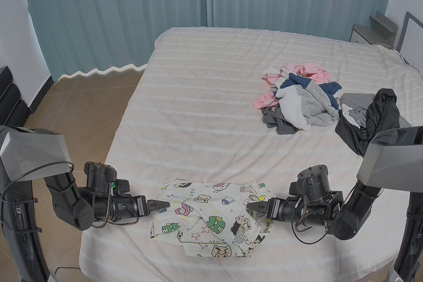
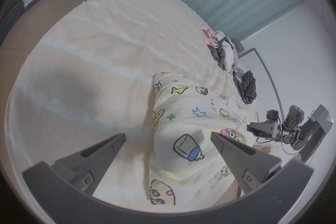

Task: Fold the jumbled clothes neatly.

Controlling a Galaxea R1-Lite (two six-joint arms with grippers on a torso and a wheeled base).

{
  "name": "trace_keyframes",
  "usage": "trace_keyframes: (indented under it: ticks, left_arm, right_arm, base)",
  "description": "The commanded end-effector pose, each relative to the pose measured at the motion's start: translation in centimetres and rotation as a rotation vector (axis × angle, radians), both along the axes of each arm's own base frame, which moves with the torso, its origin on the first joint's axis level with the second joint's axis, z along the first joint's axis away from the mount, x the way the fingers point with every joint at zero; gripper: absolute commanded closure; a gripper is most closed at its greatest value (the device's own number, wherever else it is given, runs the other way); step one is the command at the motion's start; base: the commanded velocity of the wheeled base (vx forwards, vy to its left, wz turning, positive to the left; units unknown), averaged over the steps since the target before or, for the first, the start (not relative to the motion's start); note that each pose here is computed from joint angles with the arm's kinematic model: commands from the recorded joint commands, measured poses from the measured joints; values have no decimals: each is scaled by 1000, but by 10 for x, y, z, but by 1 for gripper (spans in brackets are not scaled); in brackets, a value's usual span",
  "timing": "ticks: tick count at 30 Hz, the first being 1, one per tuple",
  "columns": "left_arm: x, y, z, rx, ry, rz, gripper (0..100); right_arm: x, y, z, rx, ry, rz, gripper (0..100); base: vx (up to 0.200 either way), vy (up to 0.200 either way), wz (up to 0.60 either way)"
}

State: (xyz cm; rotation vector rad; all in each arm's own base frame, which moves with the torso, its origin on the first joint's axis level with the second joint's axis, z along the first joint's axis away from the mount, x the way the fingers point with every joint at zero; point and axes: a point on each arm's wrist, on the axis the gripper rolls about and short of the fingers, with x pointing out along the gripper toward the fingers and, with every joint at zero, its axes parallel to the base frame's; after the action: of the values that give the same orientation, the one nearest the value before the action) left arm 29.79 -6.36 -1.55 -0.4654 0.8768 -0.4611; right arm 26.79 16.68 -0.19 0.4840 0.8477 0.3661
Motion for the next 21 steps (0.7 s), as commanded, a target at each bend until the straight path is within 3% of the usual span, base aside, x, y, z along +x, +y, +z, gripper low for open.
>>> trace_keyframes:
  ticks: [1, 7, 21]
  left_arm:
    - [6, -5, -9, -37, 37, 1, 0]
    - [7, -6, -4, -123, 40, -20, 0]
    - [12, -24, -11, -95, 11, -50, 0]
  right_arm:
    - [7, 6, -21, 7, 7, -2, 0]
    - [9, 8, -26, 27, -9, -6, 0]
    - [15, 18, -27, 8, -14, 30, 0]
  base:
    - [0, 0, 0]
    - [0, 0, 0]
    - [0, 0, 0]
